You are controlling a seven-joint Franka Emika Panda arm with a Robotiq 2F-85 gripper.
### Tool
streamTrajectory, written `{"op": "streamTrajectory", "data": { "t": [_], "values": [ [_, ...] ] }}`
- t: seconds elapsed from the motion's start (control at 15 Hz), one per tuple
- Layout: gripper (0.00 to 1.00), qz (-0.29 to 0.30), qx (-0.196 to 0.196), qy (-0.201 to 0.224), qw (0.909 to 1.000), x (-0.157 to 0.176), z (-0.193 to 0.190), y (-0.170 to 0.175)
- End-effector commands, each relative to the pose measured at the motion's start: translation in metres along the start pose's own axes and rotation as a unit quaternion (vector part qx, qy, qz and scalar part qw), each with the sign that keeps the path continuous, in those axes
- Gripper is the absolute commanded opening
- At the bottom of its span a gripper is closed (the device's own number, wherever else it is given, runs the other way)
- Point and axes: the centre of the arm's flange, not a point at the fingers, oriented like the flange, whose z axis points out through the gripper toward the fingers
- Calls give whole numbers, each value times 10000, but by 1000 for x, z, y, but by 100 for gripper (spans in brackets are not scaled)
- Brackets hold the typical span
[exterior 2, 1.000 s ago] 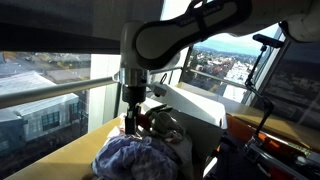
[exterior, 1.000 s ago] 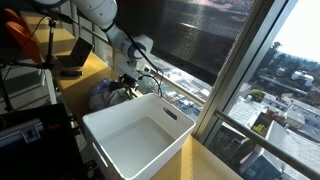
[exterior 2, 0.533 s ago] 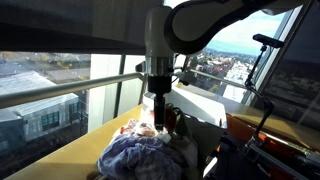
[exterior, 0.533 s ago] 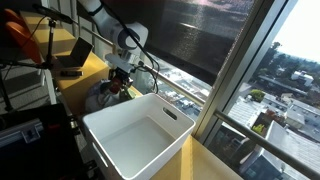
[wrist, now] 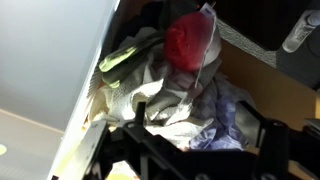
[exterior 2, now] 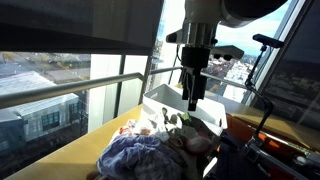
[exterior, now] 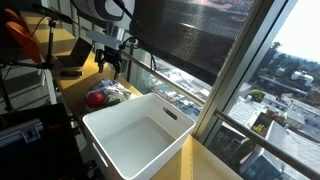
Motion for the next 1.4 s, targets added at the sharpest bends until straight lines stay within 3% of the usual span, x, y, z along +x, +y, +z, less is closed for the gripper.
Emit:
{"op": "streamTrajectory", "data": {
  "t": [0.0,0.47,0.93,1.33],
  "values": [
    [100,-212,-183,202,9994,-22,-11,-20],
    [100,-314,-242,239,9989,-1,-9,-28],
    [100,-465,-340,461,9973,5,-33,-43],
    [100,-380,-233,353,9984,2,-21,-39]
  ]
}}
